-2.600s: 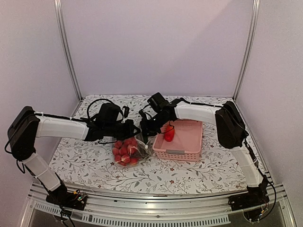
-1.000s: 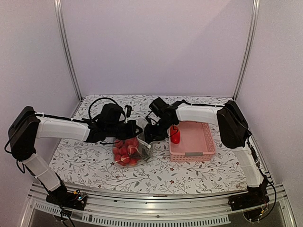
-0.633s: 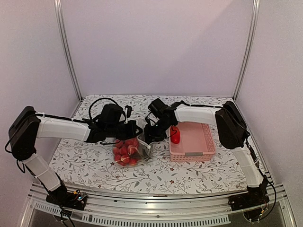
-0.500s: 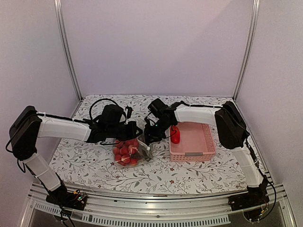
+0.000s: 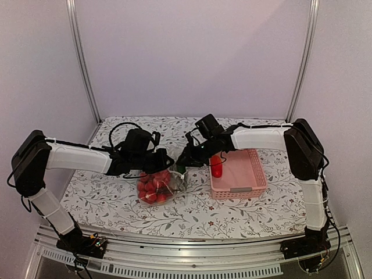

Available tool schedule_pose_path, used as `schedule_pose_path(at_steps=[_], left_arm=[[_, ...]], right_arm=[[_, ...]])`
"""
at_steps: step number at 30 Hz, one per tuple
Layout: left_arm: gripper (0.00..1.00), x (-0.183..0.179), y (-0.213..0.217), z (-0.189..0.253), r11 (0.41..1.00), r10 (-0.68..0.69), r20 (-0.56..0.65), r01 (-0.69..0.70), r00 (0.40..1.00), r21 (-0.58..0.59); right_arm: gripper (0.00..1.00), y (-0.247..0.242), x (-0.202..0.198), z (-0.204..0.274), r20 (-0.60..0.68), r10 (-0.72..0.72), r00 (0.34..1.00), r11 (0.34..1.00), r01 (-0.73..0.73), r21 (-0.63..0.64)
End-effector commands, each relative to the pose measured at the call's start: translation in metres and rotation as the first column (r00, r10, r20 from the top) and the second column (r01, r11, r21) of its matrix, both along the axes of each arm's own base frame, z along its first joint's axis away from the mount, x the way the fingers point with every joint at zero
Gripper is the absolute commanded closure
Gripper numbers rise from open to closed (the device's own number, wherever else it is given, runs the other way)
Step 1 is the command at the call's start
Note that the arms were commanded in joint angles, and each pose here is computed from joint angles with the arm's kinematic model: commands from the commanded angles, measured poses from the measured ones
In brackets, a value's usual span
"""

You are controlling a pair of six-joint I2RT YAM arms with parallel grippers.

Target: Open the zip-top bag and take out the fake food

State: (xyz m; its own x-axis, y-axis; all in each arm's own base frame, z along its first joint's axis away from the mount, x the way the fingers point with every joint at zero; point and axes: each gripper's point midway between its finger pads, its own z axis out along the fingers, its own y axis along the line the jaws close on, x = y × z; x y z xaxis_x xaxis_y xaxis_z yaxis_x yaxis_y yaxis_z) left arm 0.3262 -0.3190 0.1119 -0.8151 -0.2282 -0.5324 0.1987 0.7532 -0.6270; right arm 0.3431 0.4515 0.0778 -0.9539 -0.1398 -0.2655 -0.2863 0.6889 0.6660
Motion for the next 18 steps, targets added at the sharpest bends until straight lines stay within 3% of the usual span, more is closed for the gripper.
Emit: schedule_pose_path(at_steps=[1, 10, 18], left_arm=[[1.00, 0.005, 0.008, 0.001, 0.999, 0.052, -0.010, -0.052, 0.999, -0.008], [1.00, 0.003, 0.007, -0.001, 0.999, 0.045, -0.023, -0.046, 0.999, -0.017], [1.00, 0.000, 0.010, -0.003, 0.999, 0.047, -0.030, -0.047, 0.998, -0.014]], right_arm=[[0.96, 0.004, 0.014, 0.063, 0.141, -0.057, 0.988, 0.986, 0.033, 0.163], [0.95, -0.006, 0.019, 0.115, 0.309, -0.127, 0.943, 0.948, 0.024, 0.316], [0.92, -0.043, 0.062, 0.159, 0.419, -0.271, 0.867, 0.924, 0.112, 0.366]])
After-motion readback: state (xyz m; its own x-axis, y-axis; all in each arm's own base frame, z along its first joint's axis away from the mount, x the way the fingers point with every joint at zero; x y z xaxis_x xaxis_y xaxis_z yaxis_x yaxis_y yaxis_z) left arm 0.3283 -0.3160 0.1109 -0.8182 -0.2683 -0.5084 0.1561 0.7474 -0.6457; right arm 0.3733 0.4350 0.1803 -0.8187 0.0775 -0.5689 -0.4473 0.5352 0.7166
